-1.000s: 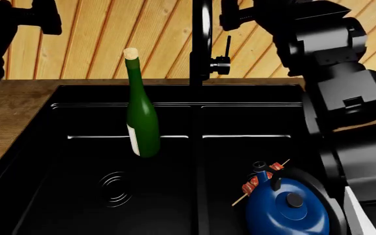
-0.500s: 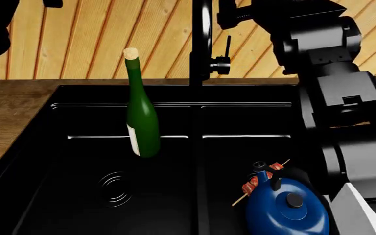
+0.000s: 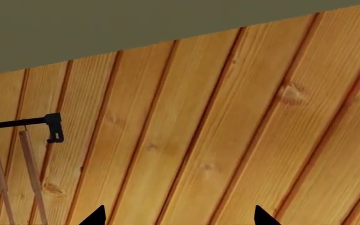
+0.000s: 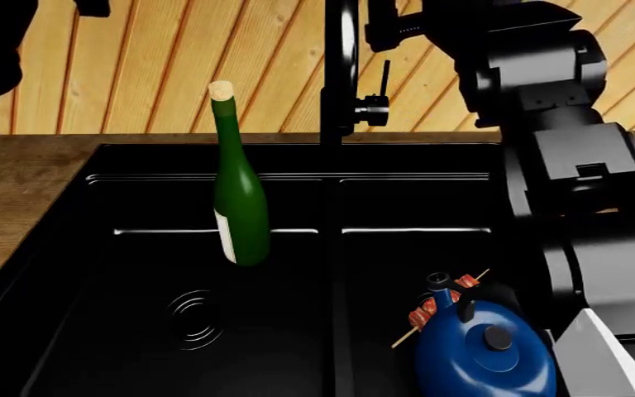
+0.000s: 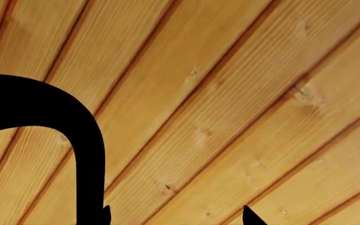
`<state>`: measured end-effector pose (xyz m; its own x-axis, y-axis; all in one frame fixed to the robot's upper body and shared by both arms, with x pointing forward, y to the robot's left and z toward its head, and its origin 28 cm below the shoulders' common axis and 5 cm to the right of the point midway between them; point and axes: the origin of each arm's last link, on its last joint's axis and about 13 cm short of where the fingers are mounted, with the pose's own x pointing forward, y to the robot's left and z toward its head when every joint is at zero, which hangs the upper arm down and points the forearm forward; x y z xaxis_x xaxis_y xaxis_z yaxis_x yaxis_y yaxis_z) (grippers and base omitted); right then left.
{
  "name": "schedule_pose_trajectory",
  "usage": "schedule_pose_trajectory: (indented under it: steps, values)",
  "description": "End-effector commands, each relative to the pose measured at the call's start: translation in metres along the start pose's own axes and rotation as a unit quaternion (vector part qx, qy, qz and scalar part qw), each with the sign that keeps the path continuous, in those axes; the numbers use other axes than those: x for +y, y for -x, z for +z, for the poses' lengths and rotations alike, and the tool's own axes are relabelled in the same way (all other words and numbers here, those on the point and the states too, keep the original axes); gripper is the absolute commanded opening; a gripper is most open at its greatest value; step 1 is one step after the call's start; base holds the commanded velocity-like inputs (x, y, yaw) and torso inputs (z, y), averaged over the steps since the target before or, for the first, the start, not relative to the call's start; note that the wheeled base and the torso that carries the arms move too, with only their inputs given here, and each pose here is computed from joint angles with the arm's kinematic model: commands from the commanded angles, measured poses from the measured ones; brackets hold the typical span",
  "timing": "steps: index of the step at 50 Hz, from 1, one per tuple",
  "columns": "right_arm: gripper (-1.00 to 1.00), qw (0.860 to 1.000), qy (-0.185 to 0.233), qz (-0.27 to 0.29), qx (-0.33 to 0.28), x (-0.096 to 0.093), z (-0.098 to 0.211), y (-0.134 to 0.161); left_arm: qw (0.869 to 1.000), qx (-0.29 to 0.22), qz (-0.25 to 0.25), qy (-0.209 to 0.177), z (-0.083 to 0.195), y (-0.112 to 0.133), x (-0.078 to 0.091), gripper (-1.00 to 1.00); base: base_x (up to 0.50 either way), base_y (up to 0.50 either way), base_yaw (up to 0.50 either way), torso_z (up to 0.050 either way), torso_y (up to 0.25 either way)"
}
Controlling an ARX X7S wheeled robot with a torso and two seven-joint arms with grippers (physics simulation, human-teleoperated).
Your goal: Pick the kettle non electric and bottle and place them in the sink. Then turn on the water.
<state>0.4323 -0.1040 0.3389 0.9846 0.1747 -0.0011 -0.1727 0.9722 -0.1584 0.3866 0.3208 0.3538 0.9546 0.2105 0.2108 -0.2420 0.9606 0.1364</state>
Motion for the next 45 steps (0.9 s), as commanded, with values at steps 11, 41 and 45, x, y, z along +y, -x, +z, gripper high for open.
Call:
schedule_pose_trajectory:
  steps: [11,41,45]
  values:
    - [1.0,1.0,-0.001,0.001,0.001,0.0007,0.0001,0.0,1.0,0.006,-0.004,-0.003,-0.003,-0.0016,-0.0001,1.0,0.0,0.0,0.0,0.0,-0.091]
    - [1.0,1.0,-0.004,0.003,0.002,0.0017,-0.0012,-0.0004,1.0,0.01,-0.006,-0.004,-0.0051,-0.0011,-0.0011,1.0,0.0,0.0,0.0,0.0,-0.069]
    - [1.0,1.0,-0.004,0.003,0.003,0.0015,-0.0017,-0.0004,1.0,0.01,-0.005,-0.004,-0.0044,-0.0007,-0.0011,1.0,0.0,0.0,0.0,0.0,-0.071]
